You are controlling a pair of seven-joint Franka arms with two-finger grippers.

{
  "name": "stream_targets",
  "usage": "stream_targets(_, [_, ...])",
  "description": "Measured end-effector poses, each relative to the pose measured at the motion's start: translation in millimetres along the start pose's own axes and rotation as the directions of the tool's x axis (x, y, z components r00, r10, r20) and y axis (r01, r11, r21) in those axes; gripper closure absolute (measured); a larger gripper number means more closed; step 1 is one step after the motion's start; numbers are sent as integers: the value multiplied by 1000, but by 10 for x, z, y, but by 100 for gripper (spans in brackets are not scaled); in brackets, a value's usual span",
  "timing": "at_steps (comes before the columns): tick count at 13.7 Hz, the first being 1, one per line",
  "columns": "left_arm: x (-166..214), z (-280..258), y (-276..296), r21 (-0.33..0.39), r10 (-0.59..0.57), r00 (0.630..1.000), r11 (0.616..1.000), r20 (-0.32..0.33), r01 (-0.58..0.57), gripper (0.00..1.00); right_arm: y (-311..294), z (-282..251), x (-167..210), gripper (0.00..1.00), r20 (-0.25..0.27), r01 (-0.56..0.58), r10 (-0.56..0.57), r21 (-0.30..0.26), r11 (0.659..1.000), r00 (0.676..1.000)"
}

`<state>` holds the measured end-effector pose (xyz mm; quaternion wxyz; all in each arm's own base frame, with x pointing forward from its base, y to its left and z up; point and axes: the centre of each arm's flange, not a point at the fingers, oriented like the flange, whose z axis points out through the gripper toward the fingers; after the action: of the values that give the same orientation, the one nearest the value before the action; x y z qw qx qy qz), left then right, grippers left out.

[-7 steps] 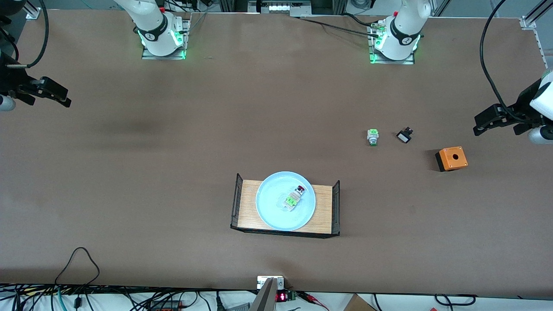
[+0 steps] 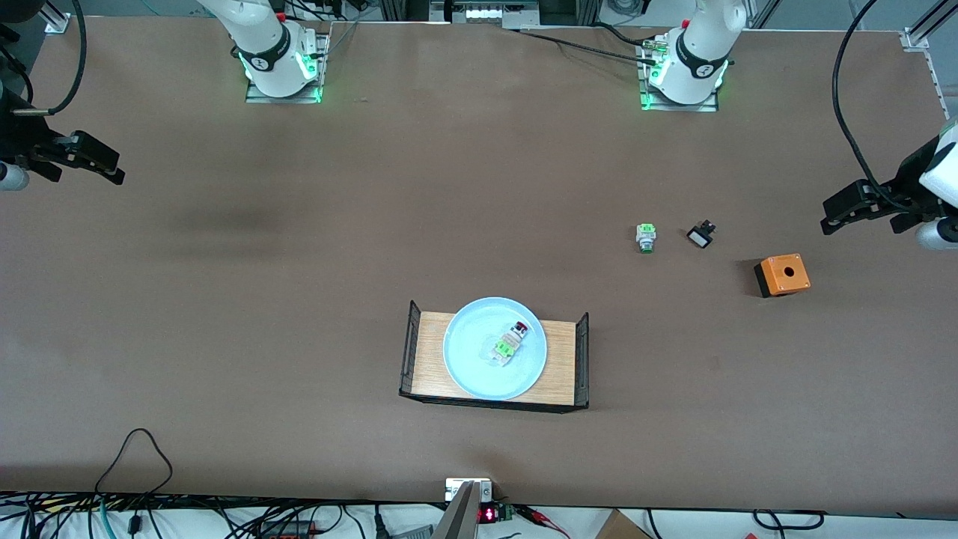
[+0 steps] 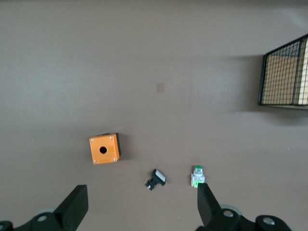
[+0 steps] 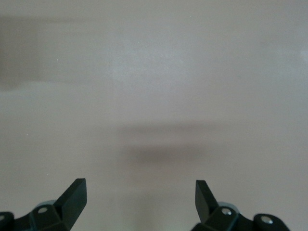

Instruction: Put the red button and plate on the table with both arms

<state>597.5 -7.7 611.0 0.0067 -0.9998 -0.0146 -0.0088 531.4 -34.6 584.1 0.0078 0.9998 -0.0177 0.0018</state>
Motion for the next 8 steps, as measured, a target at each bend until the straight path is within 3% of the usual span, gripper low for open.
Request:
stream_targets(5, [-97,-31,694,-14,124,992,992,13,-124,0,-3,-1,0,0,0,0,0,0,1000,1000])
stream_targets(8, [-263,-322,1507,-39,253,966,966,-63,-255,0,-3,0,0,0,0,1,-1,0,1000,1000])
